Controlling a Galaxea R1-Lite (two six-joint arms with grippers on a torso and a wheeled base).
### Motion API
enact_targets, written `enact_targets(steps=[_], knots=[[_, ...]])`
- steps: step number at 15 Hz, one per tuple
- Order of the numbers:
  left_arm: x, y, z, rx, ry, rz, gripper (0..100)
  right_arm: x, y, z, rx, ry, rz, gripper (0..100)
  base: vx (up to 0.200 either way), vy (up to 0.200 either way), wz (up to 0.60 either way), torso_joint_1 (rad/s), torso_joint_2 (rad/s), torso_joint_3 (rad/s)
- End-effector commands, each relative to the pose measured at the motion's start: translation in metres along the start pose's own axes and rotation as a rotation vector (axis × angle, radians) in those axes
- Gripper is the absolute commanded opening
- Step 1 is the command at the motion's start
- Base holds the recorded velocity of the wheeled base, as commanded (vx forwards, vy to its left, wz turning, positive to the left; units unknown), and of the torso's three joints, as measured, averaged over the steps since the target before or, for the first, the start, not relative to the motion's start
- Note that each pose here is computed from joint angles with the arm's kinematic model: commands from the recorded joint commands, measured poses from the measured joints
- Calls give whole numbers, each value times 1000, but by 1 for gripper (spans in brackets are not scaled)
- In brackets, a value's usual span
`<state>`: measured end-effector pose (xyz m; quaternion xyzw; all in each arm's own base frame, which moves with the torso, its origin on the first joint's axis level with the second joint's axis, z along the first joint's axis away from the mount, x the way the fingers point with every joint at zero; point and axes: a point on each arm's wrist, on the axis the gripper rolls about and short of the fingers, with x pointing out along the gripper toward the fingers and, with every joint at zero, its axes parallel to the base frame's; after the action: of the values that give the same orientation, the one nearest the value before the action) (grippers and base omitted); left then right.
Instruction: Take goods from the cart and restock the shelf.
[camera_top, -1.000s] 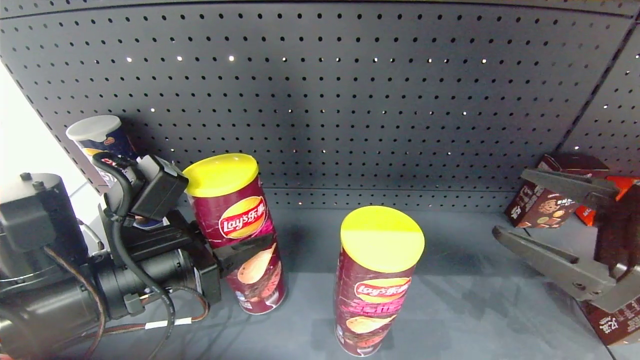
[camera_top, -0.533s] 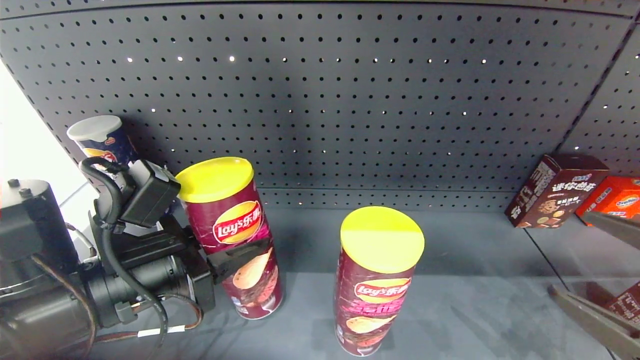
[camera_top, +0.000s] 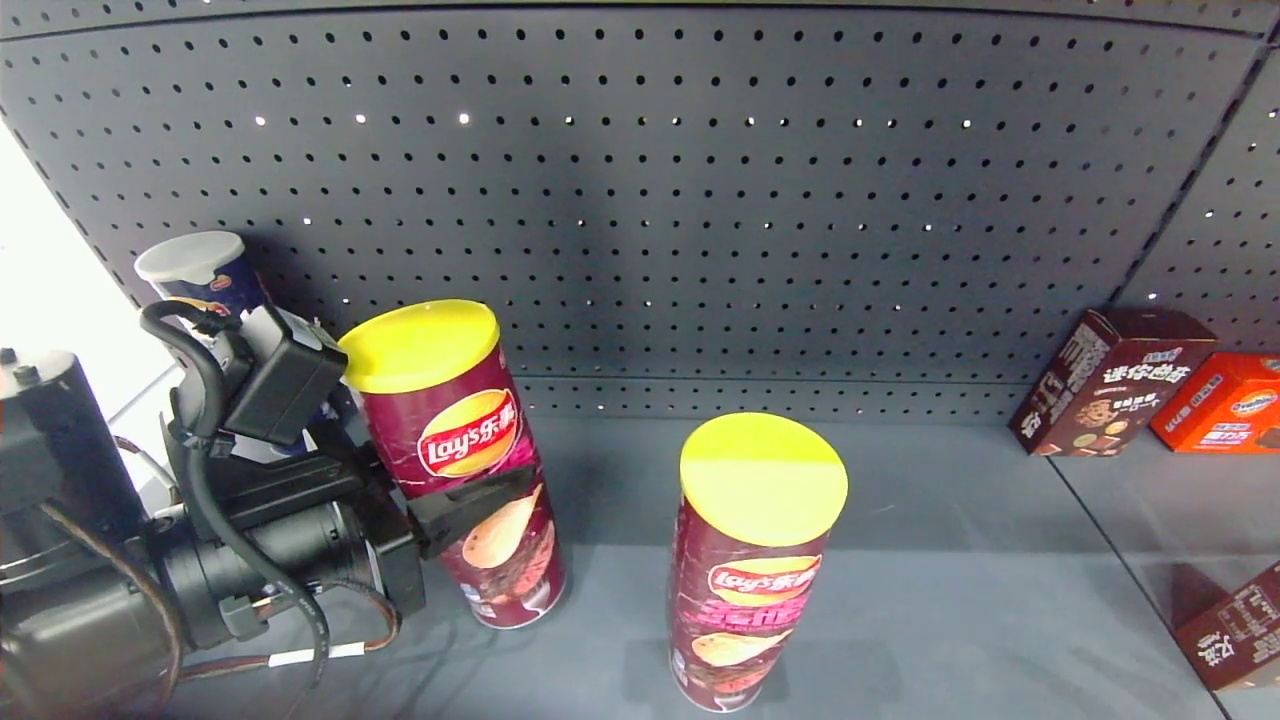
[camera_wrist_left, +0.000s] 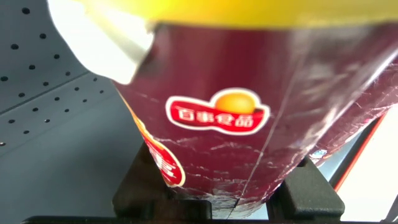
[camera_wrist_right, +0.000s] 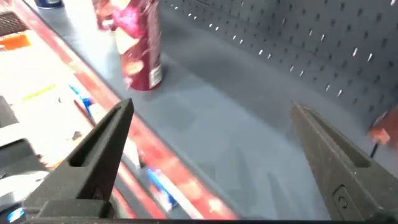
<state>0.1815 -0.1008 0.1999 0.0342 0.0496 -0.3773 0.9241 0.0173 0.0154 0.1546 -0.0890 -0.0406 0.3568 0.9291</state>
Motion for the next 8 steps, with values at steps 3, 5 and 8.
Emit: enact_targets(steps=[3, 5, 8], knots=[[-1, 0, 5, 7, -19, 1, 0, -22, 11, -33, 30, -39, -66, 100, 0, 0, 0, 0, 0, 0], [-4, -1, 5, 7, -21, 1, 0, -25, 14, -45, 66, -30, -82, 100, 0, 0, 0, 0, 0, 0], [-4, -1, 6, 9, -25, 1, 0, -49, 26, -67, 129, 40, -120, 100, 0, 0, 0, 0, 0, 0]])
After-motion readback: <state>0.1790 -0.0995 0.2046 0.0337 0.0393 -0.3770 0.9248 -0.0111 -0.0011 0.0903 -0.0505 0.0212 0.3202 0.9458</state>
